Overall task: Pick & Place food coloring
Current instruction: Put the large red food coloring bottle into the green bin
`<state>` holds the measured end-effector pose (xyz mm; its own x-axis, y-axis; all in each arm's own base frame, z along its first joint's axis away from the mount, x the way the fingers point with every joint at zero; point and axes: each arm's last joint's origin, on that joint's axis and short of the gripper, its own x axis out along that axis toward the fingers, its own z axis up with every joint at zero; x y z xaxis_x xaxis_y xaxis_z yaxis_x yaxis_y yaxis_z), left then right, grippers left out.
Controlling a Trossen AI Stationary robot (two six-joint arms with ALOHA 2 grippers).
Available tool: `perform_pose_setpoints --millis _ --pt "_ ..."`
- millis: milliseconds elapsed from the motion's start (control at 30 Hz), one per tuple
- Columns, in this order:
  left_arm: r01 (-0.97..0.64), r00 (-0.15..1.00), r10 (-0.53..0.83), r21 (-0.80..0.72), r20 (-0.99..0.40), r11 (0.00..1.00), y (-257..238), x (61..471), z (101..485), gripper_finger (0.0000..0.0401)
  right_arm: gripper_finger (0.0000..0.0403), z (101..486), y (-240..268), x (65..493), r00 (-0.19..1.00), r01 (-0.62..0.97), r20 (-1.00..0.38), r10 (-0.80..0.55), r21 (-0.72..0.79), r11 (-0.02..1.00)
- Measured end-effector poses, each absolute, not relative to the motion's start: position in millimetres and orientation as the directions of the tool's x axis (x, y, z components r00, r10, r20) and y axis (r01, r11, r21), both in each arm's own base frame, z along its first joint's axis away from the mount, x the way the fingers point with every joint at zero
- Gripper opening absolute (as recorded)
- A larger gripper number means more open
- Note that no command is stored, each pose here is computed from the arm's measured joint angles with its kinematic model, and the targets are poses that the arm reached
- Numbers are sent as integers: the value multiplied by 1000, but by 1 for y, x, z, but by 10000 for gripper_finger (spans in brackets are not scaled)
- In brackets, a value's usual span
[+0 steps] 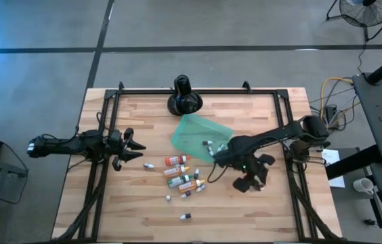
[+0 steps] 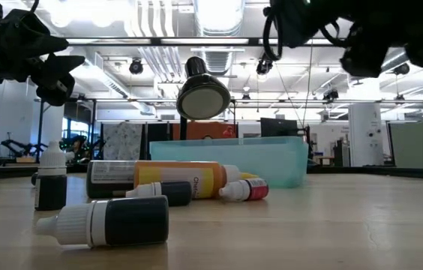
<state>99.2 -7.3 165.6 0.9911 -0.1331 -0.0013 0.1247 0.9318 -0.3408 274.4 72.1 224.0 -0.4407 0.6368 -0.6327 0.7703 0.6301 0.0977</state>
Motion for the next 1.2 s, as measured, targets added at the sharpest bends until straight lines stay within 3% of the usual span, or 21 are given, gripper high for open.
perform_pose_setpoints --millis 300,633,1200 --pt "124 991 -132 -341 -1 932 -7 99 166 117 107 188 72 247 -527 734 -529 666 112 670" --pt "124 991 -132 -341 -2 932 -7 99 165 117 107 161 69 236 -507 719 -537 674 169 675" --pt "124 991 -133 -341 -1 932 -7 99 165 117 108 157 69 236 -495 719 -544 678 182 671"
